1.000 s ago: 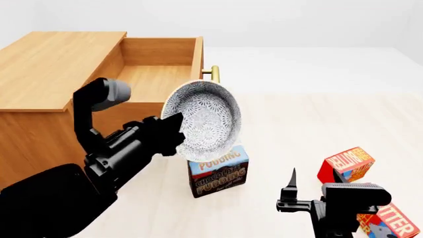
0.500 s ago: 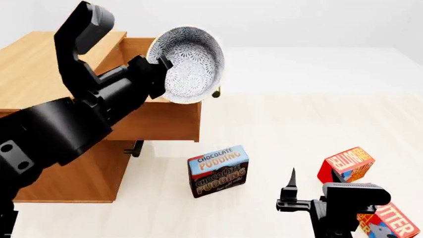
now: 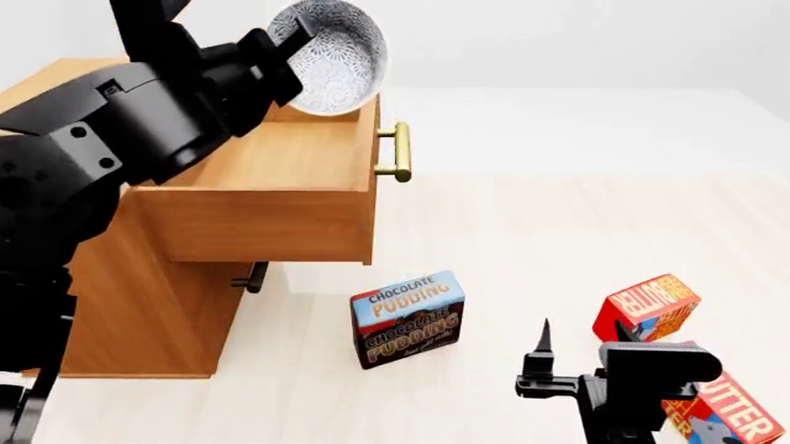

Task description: Put the bowl in the top drawer of the cabinet.

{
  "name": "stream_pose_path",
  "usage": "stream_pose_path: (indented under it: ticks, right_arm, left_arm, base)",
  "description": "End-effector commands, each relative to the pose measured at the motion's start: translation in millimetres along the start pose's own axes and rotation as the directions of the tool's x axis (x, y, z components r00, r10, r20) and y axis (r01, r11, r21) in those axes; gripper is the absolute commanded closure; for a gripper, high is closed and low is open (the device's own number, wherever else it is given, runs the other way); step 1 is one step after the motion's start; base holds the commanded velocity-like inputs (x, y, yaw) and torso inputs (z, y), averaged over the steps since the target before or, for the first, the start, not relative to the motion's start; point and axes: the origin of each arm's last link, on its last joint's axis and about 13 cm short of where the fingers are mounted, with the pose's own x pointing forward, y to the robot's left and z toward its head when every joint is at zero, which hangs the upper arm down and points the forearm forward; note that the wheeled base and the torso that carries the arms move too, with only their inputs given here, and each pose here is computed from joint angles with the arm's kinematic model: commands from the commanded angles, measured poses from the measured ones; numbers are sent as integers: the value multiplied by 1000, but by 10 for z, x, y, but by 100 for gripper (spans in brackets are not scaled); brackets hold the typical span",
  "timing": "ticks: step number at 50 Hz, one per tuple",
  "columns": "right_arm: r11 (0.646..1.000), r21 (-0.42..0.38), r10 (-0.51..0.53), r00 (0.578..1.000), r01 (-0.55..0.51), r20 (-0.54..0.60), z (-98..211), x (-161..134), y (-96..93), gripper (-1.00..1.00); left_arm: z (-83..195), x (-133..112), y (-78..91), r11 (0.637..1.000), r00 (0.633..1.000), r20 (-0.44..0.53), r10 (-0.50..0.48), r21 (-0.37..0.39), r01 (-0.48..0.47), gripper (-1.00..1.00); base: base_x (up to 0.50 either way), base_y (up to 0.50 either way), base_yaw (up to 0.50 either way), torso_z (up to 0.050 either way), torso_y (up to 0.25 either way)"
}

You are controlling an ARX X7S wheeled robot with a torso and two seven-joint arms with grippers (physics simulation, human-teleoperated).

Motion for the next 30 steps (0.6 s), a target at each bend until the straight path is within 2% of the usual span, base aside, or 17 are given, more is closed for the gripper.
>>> stream_pose_path:
  ticks: [1, 11, 22, 30]
  right_arm:
    - [1000, 5, -8, 1000, 9, -8, -14, 1, -26, -100]
    - [1000, 27, -16, 1000, 16, 2, -1, -47, -70, -100]
    - [999, 26, -27, 1000, 28, -5, -22, -49, -88, -100]
    - [999, 23, -34, 999, 34, -10, -36, -53, -101, -100]
  left_arm:
    - [80, 327, 11, 991, 992, -8, 122, -45, -122, 100]
    - [94, 605, 108, 976, 980, -36, 197, -90, -200, 100]
    - [174, 791, 161, 956, 970, -42, 240, -160, -244, 100]
    - [67, 901, 300, 928, 950, -77, 302, -205, -311, 100]
  base:
    - [0, 0, 0, 0, 0]
    - [0, 0, 0, 0, 1]
    - [0, 0, 0, 0, 0]
    - [0, 0, 0, 0, 1]
